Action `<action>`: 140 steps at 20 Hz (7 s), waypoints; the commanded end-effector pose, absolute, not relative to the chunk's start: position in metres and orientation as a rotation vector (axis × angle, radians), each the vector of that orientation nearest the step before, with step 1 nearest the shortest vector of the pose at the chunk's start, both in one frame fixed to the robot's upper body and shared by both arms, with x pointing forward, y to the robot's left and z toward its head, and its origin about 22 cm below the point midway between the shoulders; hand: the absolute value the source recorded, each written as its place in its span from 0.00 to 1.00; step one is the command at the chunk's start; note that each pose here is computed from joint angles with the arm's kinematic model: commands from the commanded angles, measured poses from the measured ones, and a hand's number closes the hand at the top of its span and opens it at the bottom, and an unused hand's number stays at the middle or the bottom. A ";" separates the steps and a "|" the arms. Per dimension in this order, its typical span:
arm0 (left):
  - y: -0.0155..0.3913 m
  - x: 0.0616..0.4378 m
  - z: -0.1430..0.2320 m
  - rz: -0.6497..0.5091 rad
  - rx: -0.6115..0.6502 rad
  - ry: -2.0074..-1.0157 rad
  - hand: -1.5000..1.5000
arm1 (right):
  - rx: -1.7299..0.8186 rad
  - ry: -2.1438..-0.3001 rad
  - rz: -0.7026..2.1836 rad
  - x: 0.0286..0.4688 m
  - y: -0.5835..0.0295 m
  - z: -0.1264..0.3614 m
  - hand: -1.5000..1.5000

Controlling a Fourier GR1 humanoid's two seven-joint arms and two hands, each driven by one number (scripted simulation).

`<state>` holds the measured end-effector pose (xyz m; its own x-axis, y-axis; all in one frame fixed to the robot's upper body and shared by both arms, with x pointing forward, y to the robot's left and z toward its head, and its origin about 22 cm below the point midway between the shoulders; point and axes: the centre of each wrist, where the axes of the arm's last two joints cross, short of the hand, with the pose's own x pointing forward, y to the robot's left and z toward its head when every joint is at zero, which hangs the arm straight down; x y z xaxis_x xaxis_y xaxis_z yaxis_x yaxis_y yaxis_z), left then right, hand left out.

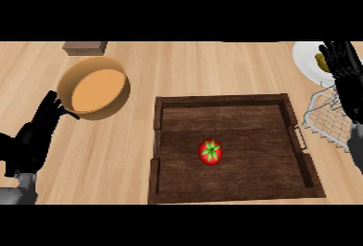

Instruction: Pick the tomato from the tray and place it in the tiered basket

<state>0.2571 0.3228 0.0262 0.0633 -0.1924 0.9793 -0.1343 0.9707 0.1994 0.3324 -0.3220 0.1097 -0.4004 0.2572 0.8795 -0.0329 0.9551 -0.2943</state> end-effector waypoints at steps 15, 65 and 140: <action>0.330 0.260 0.026 -0.177 0.500 -1.496 0.50 | -0.572 -1.416 -0.300 0.238 -0.241 0.018 0.00; 0.297 0.279 0.036 -0.214 0.438 -1.529 0.50 | -0.702 -0.679 0.614 0.266 -0.107 0.106 0.00; 0.295 0.279 0.029 -0.202 0.453 -1.517 0.50 | -1.482 -1.198 0.071 0.343 -0.083 0.258 1.00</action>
<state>0.2801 0.3018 0.0345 0.0475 -0.4093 0.9112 -0.1328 0.9015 0.4118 0.3482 -0.0809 0.2210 0.3055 0.7642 0.5681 0.5882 0.3177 -0.7437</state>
